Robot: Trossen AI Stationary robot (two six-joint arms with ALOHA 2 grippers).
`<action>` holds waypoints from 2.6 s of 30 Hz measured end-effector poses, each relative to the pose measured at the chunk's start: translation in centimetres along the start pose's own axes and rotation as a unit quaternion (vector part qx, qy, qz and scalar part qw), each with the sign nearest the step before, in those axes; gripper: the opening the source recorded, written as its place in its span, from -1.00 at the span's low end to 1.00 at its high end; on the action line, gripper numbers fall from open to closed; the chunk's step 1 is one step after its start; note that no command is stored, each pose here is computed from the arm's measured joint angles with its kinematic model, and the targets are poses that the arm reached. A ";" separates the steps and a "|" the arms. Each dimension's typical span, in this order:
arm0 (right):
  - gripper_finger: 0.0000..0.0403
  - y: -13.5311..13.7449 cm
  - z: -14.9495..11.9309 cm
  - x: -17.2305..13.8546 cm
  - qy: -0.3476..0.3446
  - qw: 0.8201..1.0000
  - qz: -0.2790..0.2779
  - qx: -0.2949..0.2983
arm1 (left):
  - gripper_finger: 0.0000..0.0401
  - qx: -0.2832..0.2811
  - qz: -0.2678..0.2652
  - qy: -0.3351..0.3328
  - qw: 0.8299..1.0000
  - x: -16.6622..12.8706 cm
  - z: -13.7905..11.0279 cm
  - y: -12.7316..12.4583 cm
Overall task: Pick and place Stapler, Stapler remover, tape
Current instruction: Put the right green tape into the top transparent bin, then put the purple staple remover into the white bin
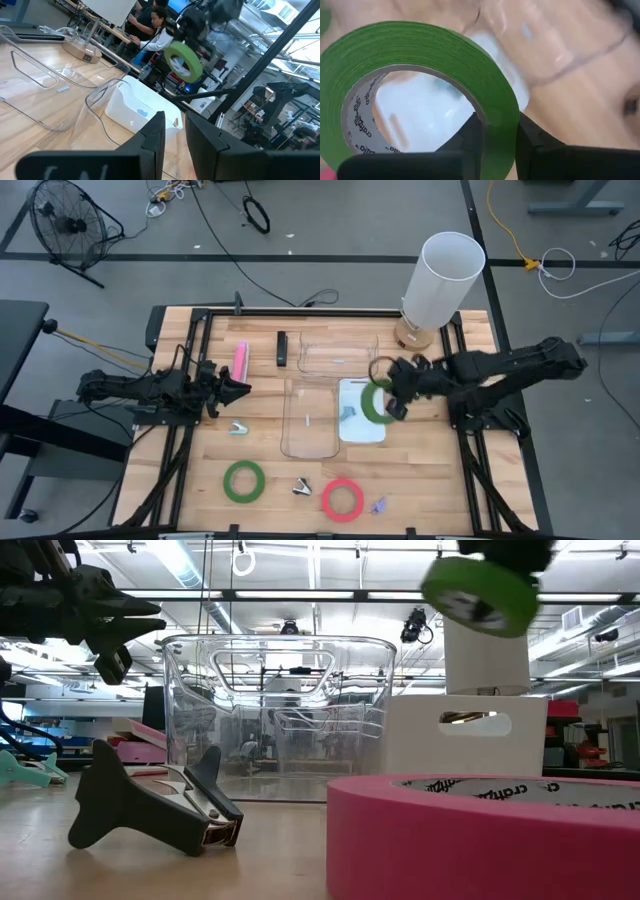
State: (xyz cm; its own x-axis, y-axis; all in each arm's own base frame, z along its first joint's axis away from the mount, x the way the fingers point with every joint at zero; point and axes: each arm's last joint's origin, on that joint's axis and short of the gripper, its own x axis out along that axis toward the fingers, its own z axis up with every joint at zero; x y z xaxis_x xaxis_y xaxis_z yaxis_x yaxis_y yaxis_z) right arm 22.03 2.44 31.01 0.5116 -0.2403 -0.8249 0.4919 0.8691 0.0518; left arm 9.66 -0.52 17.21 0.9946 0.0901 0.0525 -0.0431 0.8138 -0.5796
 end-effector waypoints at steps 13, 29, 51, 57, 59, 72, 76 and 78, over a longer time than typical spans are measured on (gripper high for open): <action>-0.71 -4.1 10.3 5.9 -0.045 0.996 -0.067 -0.032 | -0.61 0.000 0.000 0.000 1.000 0.0 0.0 0.0; -0.71 -8.2 12.2 14.8 0.058 0.996 -0.067 0.003 | -0.61 -0.001 0.000 0.000 1.000 0.0 0.0 0.0; -0.51 -8.2 12.2 15.7 0.058 0.995 -0.082 -0.013 | -0.61 -0.001 -0.001 0.000 1.000 0.0 0.0 0.0; 0.04 -8.3 12.5 15.8 0.042 0.994 -0.098 -0.009 | -0.61 -0.001 -0.001 0.000 1.000 0.0 0.0 0.0; 0.14 -8.3 12.7 15.8 0.033 0.995 -0.098 -0.007 | -0.61 -0.001 -0.001 0.000 1.000 0.0 0.0 0.0; 0.11 -7.8 13.0 15.8 0.013 0.997 -0.080 0.001 | -0.61 -0.004 -0.001 0.000 1.000 0.0 0.0 0.0; 0.05 -7.0 12.9 15.8 0.017 0.999 -0.046 -0.002 | -0.61 -0.004 -0.001 0.000 1.000 0.0 0.0 0.0; 0.02 -6.2 12.8 15.8 0.022 1.000 -0.015 -0.009 | -0.61 -0.004 -0.001 0.000 1.000 0.0 0.0 0.0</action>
State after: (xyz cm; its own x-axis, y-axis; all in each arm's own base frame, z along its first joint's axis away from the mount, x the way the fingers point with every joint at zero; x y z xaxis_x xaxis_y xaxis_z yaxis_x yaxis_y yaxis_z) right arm 36.04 -12.24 24.87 0.4643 -0.2479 -0.8503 0.4942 0.8692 0.0165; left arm 9.66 -0.53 17.22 0.9946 0.0891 0.0532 -0.0411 0.8090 -0.5863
